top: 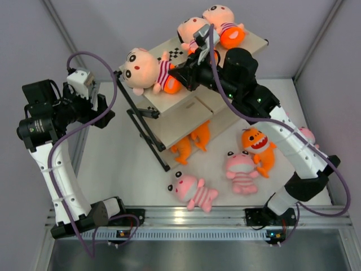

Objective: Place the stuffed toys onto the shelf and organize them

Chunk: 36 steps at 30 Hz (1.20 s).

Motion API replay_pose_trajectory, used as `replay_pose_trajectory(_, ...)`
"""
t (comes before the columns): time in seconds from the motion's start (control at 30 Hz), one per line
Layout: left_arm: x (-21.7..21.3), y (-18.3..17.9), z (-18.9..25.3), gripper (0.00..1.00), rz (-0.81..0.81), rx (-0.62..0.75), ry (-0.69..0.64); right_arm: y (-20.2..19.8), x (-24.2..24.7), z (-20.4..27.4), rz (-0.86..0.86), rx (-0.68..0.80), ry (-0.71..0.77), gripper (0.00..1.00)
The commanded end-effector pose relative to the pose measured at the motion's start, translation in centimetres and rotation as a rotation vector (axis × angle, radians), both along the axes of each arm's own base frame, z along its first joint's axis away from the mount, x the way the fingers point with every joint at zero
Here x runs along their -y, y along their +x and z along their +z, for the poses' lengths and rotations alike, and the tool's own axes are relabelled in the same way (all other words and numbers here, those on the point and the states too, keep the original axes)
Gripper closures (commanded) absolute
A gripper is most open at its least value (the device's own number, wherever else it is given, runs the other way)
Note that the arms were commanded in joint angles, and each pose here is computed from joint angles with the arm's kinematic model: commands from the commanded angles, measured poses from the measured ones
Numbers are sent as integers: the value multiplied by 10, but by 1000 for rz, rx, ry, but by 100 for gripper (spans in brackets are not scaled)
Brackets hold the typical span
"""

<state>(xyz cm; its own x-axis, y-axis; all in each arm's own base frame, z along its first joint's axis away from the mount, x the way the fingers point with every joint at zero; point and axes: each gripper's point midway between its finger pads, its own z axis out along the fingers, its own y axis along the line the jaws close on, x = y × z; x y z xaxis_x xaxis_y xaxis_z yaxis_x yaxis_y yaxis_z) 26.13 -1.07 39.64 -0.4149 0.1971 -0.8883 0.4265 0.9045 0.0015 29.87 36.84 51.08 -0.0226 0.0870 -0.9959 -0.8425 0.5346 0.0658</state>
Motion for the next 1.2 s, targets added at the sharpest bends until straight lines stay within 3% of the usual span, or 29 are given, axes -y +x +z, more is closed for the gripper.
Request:
replay_pose_trajectory(0.0, 2, 0, 11, 4, -22, 66, 28, -11, 18, 22, -94, -65, 164, 97)
replay_pose_trajectory(0.13, 4, 0, 11, 4, -30, 65, 19, -8, 34, 39, -189, -183, 450, 100)
replay_pose_trajectory(0.33, 2, -1, 9, 5, -22, 61, 27, -8, 42, 42, -277, -265, 703, 100)
replay_pose_trajectory(0.8, 2, -1, 6, 5, -26, 56, 29, -10, 34, 31, -413, -328, 793, 99)
replay_pose_trajectory(0.87, 3, -1, 5, 5, -28, 53, 25, -12, 34, 32, -404, -325, 805, 73)
replay_pose_trajectory(0.93, 3, -1, 5, 4, -29, 53, 24, -14, 31, 35, -388, -321, 788, 63)
replay_pose_trajectory(1.17, 4, -1, 5, 4, -31, 54, 24, -28, 48, 53, -386, -253, 784, 51)
